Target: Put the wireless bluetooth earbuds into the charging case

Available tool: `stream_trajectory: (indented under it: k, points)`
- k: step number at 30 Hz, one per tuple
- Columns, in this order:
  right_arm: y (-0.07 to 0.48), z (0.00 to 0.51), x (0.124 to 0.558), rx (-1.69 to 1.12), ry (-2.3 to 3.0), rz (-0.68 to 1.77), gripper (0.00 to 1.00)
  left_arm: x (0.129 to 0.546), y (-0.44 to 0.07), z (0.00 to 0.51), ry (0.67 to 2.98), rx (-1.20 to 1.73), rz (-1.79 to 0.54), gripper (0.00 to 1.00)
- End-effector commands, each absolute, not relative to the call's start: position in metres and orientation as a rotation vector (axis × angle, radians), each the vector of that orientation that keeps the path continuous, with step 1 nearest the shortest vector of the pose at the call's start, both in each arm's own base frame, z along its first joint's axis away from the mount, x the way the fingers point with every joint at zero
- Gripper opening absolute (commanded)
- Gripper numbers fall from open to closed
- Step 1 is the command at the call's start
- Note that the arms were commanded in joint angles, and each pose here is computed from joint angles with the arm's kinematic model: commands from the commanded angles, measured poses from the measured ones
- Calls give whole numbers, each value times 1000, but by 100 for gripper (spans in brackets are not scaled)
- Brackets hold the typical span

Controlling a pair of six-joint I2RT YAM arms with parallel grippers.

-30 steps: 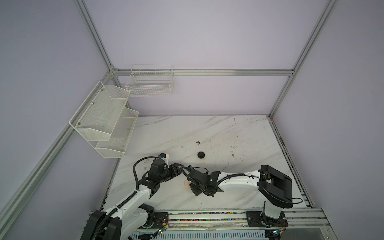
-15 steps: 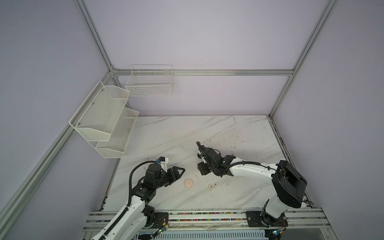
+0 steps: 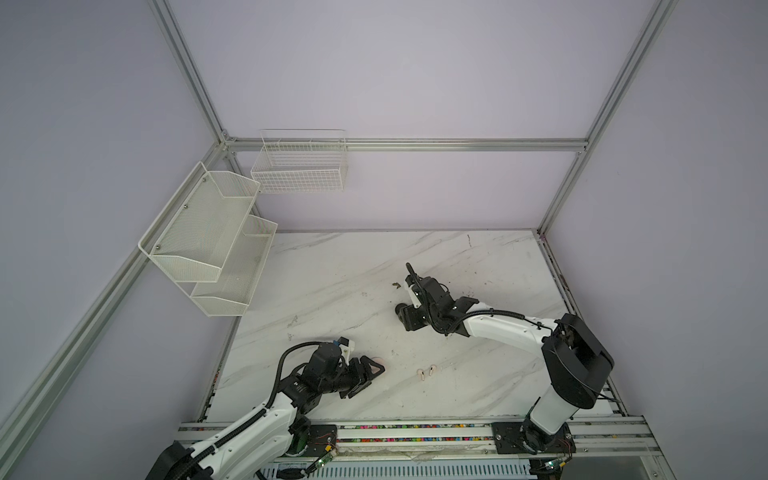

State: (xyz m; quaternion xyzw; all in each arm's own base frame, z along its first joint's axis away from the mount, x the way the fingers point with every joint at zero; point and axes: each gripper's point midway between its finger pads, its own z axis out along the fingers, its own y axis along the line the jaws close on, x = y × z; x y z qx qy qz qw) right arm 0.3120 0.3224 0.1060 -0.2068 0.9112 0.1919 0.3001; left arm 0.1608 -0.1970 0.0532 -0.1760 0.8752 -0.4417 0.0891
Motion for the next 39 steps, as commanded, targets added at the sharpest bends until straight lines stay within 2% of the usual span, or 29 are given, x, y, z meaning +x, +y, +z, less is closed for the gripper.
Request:
stream_trajectory:
  k: [1,7,17,26,35,39]
  points:
    - [326,123,311,-560,2364,561,66,170,-210,57,2554,-474,-1394,72]
    - [319,119,305,-555,2380,560,66,188,-220,54,2585,-415,-1372,70]
    - [307,104,286,-569,2431,577,66,215,-202,53,2556,-430,-1262,68]
    - [302,98,275,-630,2439,580,65,238,-215,52,2556,-397,-1341,66]
    - [315,99,248,-821,2371,659,66,263,-208,59,2522,-371,-1314,66]
    - [340,95,221,-1023,2274,672,66,265,-197,63,2527,-378,-1325,66]
